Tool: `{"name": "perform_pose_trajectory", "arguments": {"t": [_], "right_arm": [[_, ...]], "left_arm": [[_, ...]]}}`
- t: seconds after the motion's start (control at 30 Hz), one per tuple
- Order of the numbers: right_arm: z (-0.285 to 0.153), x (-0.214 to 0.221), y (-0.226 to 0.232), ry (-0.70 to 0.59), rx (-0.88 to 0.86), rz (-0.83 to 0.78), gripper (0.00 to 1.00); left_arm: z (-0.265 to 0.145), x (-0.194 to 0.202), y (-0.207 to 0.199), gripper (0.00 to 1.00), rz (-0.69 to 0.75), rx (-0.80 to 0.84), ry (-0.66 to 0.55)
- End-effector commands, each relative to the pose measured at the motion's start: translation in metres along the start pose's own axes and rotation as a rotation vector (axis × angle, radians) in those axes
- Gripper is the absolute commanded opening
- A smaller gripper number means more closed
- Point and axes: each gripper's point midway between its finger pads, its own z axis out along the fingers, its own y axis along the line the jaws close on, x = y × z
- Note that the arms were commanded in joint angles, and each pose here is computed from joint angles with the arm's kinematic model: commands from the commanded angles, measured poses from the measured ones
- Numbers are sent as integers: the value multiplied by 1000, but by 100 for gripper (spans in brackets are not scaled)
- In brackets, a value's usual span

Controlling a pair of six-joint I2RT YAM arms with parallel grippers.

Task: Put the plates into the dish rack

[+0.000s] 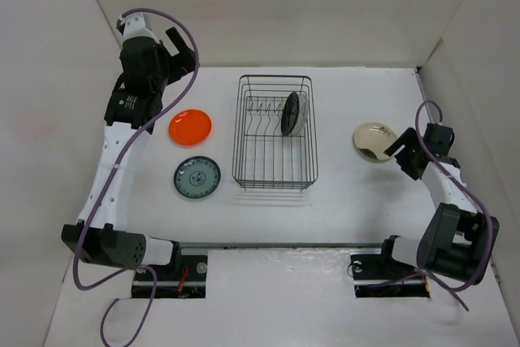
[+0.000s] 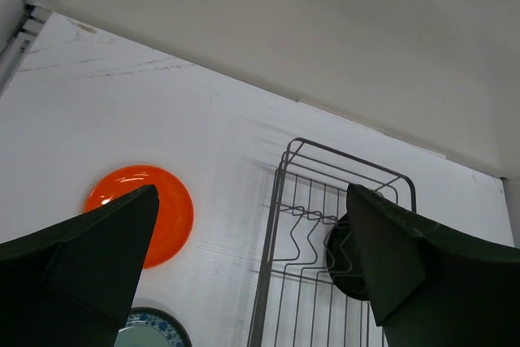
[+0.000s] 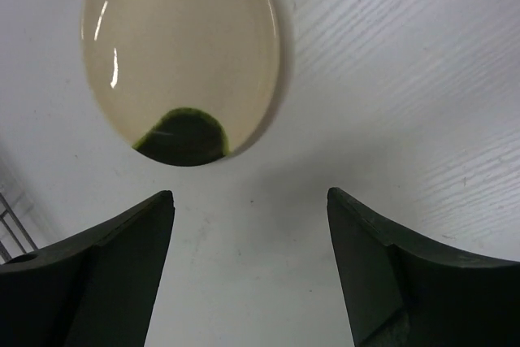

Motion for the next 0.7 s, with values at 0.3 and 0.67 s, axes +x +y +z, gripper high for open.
{"name": "perform_pose_trajectory", "arguments": {"t": [0.3,0.67], "right_arm": [[48,-15,-1,23,-58,126,80],[76,-15,-4,80,-39,136,60]], "left_arm": [[-2,-5,-27,100,11,160,-30],[-5,-13,-15,100,33,114,-63]]}}
